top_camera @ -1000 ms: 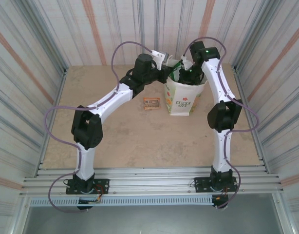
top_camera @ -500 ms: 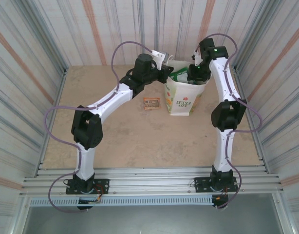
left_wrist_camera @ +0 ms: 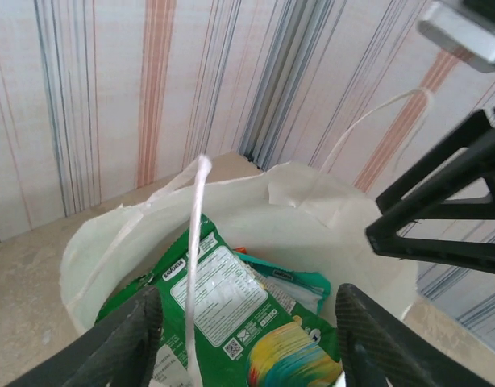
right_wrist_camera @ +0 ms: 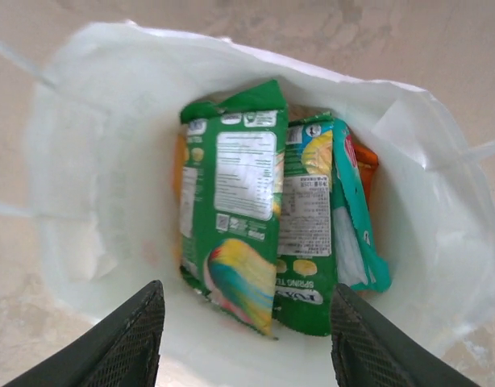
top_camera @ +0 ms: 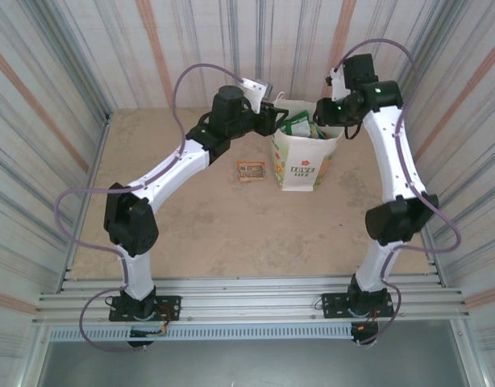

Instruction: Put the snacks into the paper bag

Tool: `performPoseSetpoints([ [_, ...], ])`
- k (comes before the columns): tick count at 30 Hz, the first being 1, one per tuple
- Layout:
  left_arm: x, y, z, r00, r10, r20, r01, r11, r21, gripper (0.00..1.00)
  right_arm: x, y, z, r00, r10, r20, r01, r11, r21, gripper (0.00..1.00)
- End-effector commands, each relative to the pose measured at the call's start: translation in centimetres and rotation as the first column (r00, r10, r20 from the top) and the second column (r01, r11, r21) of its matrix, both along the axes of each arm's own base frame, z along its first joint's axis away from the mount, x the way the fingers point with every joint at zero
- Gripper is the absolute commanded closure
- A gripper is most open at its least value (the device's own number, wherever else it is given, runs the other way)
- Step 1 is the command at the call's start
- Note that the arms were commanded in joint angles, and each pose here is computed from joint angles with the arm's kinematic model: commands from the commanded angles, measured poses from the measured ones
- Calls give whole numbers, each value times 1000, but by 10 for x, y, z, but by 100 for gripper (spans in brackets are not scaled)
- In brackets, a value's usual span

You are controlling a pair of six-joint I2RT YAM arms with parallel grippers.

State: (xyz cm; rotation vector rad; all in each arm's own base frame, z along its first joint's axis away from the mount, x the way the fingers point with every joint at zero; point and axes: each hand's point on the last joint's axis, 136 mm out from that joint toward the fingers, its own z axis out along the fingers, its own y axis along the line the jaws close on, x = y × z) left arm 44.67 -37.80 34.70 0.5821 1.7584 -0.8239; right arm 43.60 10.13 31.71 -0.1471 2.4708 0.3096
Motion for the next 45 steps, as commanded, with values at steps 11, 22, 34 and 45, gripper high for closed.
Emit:
performPoseSetpoints([
  [11, -46, 72, 3, 990, 107, -97, -103, 994, 40, 37, -81, 25, 4, 985, 77, 152, -114, 962, 247, 45],
  [22, -63, 126, -113, 876, 216, -431, -188, 976, 106, 43, -129, 49, -61, 978, 151, 142, -193, 909, 369, 48],
  [34, -45, 122, -194, 766, 272, -582, -182, 961, 210, 45, -141, 64, -115, 978, 166, 129, -206, 888, 411, 49],
  [45, -12, 110, -228, 715, 320, -621, -181, 943, 278, 45, -144, 65, -127, 977, 172, 128, -209, 894, 395, 50],
])
